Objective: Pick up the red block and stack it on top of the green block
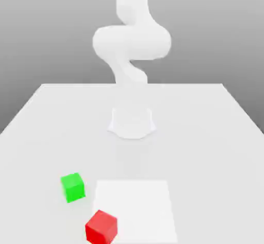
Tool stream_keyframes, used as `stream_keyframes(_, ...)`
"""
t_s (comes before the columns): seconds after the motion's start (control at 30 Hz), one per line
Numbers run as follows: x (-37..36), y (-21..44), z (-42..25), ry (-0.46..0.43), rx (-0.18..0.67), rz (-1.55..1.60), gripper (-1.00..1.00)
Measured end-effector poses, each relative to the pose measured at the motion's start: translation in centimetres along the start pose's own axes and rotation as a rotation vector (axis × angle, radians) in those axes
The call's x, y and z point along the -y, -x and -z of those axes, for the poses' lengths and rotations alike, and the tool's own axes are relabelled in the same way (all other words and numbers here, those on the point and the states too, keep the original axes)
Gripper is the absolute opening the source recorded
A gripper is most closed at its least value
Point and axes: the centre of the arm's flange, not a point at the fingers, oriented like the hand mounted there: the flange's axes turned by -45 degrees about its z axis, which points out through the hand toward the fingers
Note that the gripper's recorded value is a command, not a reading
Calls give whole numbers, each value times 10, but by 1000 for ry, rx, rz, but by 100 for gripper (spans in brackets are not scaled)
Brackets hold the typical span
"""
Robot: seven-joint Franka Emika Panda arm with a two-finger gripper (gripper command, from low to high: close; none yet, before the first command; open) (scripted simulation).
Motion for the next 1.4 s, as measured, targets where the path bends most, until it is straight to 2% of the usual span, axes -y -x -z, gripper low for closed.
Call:
stream_keyframes(0.2, -12, 14, -119, 54, 170, -96, 0)
stream_keyframes(0.4, -30, 54, -227, 102, 334, -195, 0)
stream_keyframes(0.83, -65, 214, -409, 183, 685, -421, 0)
stream_keyframes(1.0, -68, 263, -460, 188, 710, -438, 0)
stream_keyframes(1.03, -68, 269, -465, 189, 710, -438, -100)
stream_keyframes(1.23, -68, 272, -468, 189, 710, -438, -100)
stream_keyframes(1.4, -67, 238, -431, 188, 710, -438, -100)
